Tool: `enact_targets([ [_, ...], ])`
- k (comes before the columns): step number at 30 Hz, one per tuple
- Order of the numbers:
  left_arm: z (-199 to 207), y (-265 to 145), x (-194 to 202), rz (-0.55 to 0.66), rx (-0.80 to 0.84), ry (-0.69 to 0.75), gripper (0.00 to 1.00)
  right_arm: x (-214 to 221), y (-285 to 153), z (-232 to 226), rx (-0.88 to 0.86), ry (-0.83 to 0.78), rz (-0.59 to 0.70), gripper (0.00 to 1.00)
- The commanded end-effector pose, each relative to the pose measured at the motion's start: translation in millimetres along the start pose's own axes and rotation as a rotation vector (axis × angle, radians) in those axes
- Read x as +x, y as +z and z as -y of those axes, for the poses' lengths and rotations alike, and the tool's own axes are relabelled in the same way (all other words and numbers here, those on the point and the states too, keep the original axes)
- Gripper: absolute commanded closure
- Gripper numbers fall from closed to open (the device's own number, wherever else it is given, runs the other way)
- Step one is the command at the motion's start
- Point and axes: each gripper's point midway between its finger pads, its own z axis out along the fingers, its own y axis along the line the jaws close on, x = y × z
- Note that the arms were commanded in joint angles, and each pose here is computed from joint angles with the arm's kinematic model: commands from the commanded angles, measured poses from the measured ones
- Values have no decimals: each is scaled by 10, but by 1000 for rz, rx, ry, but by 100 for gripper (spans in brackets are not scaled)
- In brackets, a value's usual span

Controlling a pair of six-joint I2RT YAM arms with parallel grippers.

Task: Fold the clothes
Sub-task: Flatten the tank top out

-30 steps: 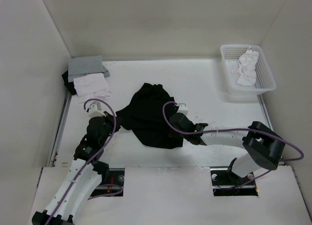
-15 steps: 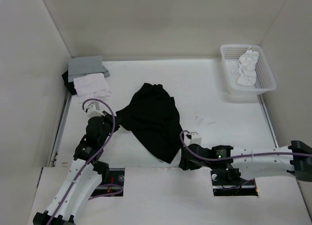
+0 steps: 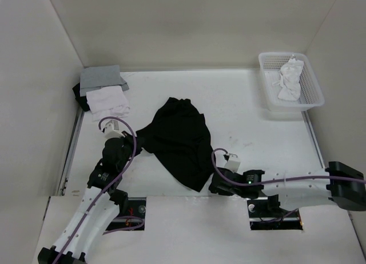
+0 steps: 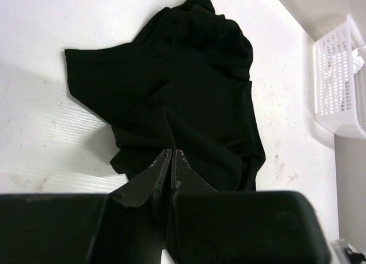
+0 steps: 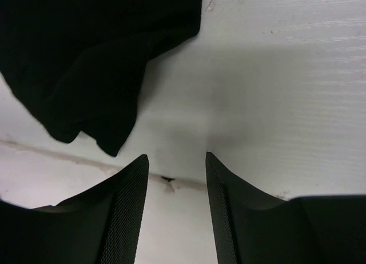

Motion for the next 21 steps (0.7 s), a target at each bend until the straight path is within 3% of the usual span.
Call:
enact_targets([
  [1, 135, 11, -49, 26, 63, -14, 99, -134, 37, -447, -75, 45, 56, 52],
  [9, 144, 12, 6, 14, 76, -19, 99, -93, 165, -615, -26, -4, 61, 55],
  [21, 195, -1, -58, 33, 97, -21, 98, 173, 261, -415, 225, -136, -5, 58],
])
